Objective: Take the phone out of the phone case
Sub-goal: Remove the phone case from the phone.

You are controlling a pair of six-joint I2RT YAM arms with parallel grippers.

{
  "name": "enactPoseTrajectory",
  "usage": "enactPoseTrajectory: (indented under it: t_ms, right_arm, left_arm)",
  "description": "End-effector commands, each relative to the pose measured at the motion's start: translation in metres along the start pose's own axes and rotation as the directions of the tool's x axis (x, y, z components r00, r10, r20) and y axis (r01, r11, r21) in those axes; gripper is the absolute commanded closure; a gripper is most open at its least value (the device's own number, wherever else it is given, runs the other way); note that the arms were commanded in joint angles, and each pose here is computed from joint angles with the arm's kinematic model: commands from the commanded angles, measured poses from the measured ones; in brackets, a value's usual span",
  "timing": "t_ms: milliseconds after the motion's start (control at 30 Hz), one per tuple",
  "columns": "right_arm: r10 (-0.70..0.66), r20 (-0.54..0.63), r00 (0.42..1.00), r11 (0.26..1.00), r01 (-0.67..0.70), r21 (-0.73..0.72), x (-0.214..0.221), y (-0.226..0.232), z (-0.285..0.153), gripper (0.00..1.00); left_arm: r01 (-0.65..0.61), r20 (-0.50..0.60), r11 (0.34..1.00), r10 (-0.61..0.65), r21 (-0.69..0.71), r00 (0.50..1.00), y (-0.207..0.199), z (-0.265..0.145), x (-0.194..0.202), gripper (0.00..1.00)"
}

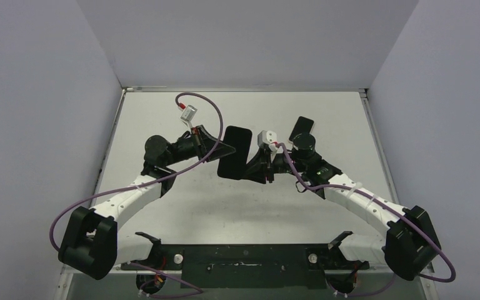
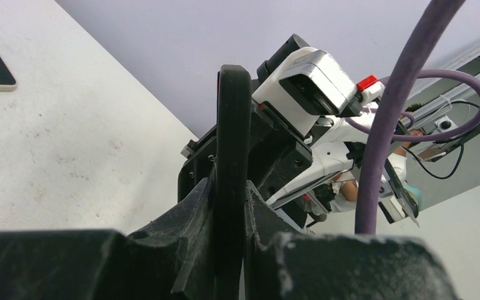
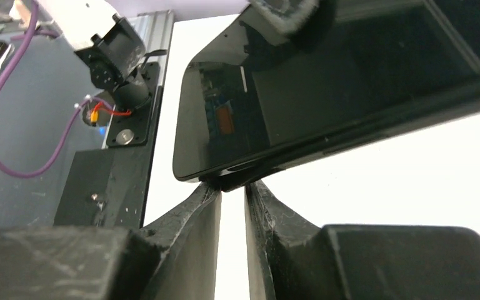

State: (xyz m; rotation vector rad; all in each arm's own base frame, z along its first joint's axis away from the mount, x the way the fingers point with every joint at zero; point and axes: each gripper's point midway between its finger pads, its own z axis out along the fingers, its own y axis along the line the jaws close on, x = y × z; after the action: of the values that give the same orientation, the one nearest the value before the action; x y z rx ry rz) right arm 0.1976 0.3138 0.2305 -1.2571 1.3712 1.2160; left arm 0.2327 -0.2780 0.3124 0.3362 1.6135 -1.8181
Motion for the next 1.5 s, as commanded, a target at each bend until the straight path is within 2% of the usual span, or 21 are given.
enactPoseTrajectory:
  t_ms: [0, 233, 367, 500, 667, 767, 900, 967, 1033, 1167, 1367, 1467]
  right_arm:
    - [-0.054, 0.129, 0.99, 0.961, 0.016, 0.276, -0.031, -0.055, -0.009, 1.0]
    - [0.033, 0.244, 0.969, 0.952, -0.105, 0.286, -0.045, -0.057, -0.012, 0.95]
    - [0.091, 0.295, 0.951, 0.922, -0.193, 0.336, -0.049, -0.065, -0.019, 0.92]
    - [0.118, 0.345, 0.931, 0.921, -0.233, 0.313, -0.059, -0.061, -0.021, 0.89]
    - [0.135, 0.335, 0.933, 0.901, -0.256, 0.35, -0.053, -0.069, -0.023, 0.87]
    - [0.126, 0.325, 0.937, 0.9, -0.246, 0.359, -0.052, -0.064, -0.027, 0.8]
    - [0.116, 0.351, 0.929, 0.88, -0.26, 0.397, -0.047, -0.057, -0.04, 0.6]
    - [0.122, 0.373, 0.92, 0.865, -0.283, 0.414, -0.045, -0.054, -0.047, 0.5]
    - [0.13, 0.403, 0.906, 0.848, -0.312, 0.428, -0.045, -0.051, -0.054, 0.43]
    - [0.162, 0.445, 0.881, 0.834, -0.363, 0.416, -0.044, -0.043, -0.058, 0.39]
    - [0.21, 0.519, 0.829, 0.79, -0.457, 0.409, -0.052, -0.039, -0.066, 0.35]
    - [0.27, 0.537, 0.799, 0.79, -0.503, 0.351, -0.057, -0.032, -0.06, 0.34]
  left_arm:
    - [0.001, -0.013, 0.992, 0.0, 0.128, 1.0, -0.043, 0.004, 0.003, 1.0]
    - [0.02, 0.001, 0.994, -0.02, 0.11, 1.0, -0.036, 0.002, 0.008, 1.0]
    - [0.012, 0.02, 0.995, -0.014, 0.102, 1.0, -0.032, 0.001, 0.009, 1.0]
    - [0.028, 0.042, 0.996, -0.032, 0.086, 0.999, -0.026, 0.004, 0.016, 1.0]
    - [0.045, 0.105, 0.993, -0.057, 0.105, 0.993, -0.028, 0.002, 0.013, 1.0]
    - [0.036, 0.169, 0.999, -0.04, 0.026, 0.985, -0.013, 0.001, 0.003, 1.0]
    - [0.058, 0.278, 0.991, -0.023, -0.117, 0.96, 0.015, -0.006, -0.012, 1.0]
    - [0.087, 0.345, 0.984, -0.027, -0.158, 0.938, 0.025, -0.013, -0.019, 1.0]
    - [0.113, 0.398, 0.977, -0.034, -0.178, 0.917, 0.031, -0.018, -0.026, 1.0]
    - [0.138, 0.45, 0.973, -0.041, -0.185, 0.892, 0.033, -0.022, -0.033, 1.0]
    - [0.112, 0.455, 0.977, -0.018, -0.181, 0.89, 0.03, -0.024, -0.037, 1.0]
    - [0.093, 0.459, 0.98, -0.003, -0.174, 0.889, 0.028, -0.026, -0.039, 1.0]
